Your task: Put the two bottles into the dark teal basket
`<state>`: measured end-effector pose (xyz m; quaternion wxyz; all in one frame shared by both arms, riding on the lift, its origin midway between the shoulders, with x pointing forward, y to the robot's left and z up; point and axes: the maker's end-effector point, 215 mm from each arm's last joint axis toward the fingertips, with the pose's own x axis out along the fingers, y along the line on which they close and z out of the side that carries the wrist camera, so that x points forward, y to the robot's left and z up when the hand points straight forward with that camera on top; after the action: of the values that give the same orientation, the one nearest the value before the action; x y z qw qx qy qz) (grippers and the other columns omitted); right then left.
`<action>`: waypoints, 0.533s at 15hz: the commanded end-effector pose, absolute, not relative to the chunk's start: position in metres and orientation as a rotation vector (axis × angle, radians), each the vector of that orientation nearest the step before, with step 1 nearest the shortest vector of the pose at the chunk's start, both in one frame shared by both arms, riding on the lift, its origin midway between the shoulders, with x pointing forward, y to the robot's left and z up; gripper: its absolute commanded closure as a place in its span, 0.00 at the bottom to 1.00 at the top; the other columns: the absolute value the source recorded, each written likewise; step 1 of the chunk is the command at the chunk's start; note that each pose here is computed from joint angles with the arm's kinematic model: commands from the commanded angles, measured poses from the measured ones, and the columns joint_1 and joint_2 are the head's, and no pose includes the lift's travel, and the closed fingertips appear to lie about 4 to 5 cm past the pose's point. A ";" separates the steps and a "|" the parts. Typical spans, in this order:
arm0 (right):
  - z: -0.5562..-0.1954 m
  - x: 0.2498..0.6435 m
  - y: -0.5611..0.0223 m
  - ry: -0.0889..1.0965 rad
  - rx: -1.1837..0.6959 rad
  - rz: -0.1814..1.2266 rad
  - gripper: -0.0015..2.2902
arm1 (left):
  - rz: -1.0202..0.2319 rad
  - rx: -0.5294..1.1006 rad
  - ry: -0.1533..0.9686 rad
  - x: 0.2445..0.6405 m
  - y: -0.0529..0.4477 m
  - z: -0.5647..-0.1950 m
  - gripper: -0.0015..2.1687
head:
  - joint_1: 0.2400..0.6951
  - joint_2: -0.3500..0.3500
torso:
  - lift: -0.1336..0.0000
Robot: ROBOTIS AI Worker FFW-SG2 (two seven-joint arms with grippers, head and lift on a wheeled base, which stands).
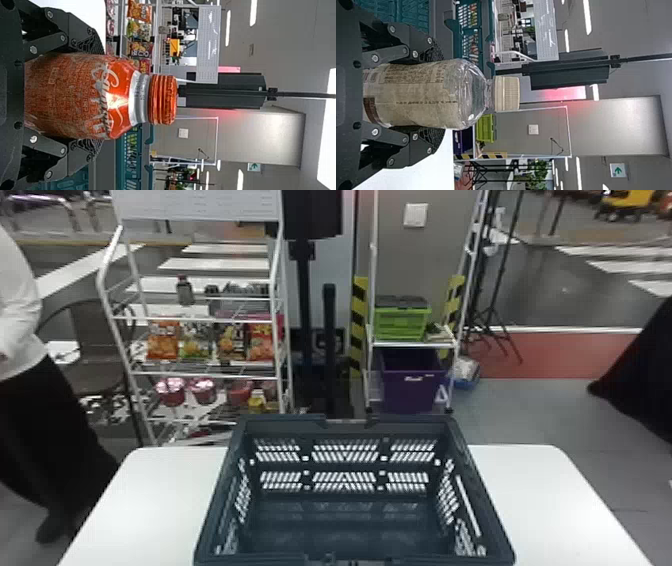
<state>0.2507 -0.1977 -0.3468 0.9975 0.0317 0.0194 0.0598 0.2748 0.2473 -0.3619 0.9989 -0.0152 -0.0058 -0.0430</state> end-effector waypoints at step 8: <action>-0.346 0.251 -0.198 0.035 0.065 0.118 0.70 | -0.084 -0.031 -0.016 0.275 0.247 -0.359 0.99 | 0.57 0.50 | 1.00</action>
<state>0.2504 -0.1980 -0.3460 0.9976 0.0325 0.0184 0.0591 0.2750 0.2471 -0.3594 0.9989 -0.0149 -0.0078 -0.0433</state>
